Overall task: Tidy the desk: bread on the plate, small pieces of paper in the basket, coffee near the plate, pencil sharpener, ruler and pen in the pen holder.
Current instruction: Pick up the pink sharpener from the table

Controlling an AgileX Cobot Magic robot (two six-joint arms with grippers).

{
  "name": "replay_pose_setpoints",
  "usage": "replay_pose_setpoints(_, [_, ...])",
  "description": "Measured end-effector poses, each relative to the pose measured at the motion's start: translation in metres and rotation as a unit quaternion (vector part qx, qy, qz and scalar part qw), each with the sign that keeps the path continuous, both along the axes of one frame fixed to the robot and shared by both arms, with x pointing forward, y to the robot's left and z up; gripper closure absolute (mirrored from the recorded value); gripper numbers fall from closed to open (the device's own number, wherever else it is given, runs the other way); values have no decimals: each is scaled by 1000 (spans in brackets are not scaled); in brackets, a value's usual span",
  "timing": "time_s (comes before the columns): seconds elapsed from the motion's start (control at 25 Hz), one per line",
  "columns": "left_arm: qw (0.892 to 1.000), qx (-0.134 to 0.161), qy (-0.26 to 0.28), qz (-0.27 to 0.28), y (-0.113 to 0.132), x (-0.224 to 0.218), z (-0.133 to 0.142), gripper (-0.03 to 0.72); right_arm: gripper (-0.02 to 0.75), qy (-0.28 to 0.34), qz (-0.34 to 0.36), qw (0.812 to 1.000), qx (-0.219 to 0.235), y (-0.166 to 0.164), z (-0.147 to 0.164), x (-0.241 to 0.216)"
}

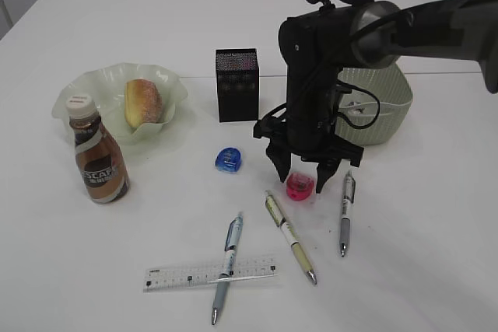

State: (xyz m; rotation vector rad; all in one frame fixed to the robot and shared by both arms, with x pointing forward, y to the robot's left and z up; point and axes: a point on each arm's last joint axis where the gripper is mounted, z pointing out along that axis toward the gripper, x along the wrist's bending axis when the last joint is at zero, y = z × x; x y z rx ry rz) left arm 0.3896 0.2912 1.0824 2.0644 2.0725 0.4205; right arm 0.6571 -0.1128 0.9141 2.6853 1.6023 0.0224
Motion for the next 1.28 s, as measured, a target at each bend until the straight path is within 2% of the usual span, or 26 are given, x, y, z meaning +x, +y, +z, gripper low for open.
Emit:
replay_pose_setpoints(0.84, [1000, -1, -6, -1, 0, 1, 0, 255, 287, -3, 2, 1000, -6, -1, 0, 1])
replay_pose_setpoints(1.28, [1000, -1, -8, -1, 0, 1, 0, 255, 286, 10, 0, 1000, -10, -1, -13, 1])
